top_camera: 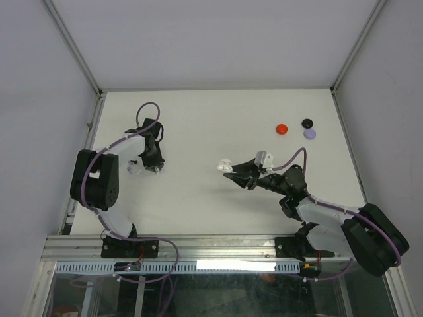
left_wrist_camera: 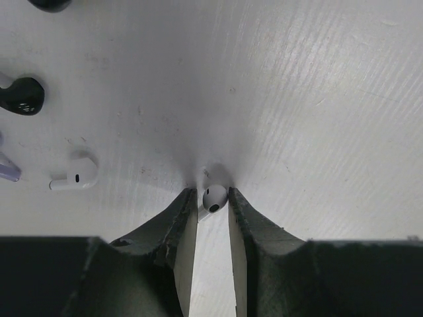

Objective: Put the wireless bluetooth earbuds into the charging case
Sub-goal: Pick up the earbud from the center of the board.

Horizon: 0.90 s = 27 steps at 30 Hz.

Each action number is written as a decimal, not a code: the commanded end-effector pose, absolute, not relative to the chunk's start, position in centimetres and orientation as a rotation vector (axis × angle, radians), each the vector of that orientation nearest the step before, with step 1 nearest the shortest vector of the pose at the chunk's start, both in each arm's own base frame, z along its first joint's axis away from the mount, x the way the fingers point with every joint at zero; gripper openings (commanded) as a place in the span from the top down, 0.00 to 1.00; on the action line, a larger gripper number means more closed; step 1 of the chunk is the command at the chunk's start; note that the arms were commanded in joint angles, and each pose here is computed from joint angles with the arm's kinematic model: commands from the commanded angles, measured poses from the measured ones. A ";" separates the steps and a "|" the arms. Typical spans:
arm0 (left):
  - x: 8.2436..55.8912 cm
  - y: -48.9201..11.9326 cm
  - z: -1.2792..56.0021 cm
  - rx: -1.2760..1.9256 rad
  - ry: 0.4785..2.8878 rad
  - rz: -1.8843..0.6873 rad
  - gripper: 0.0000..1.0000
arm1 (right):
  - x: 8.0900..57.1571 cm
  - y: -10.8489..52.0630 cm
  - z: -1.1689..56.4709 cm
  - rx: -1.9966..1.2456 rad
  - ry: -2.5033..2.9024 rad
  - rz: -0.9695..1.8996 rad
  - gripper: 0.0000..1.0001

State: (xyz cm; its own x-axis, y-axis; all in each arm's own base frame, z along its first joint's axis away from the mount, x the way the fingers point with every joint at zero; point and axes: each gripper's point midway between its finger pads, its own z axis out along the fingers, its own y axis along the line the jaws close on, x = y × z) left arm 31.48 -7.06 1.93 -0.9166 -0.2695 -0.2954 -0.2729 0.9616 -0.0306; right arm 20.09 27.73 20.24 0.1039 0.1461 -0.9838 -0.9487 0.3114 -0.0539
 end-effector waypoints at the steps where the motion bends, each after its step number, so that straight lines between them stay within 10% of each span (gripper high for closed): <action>1: 32.2 -7.0 2.3 -0.345 2.809 0.067 0.76 | 19.9 27.8 21.5 -0.908 1.101 0.984 1.00; 27: 34.8 -16.7 18.2 -0.103 2.289 -0.578 0.89 | 19.5 29.3 24.0 -0.946 1.018 0.974 1.00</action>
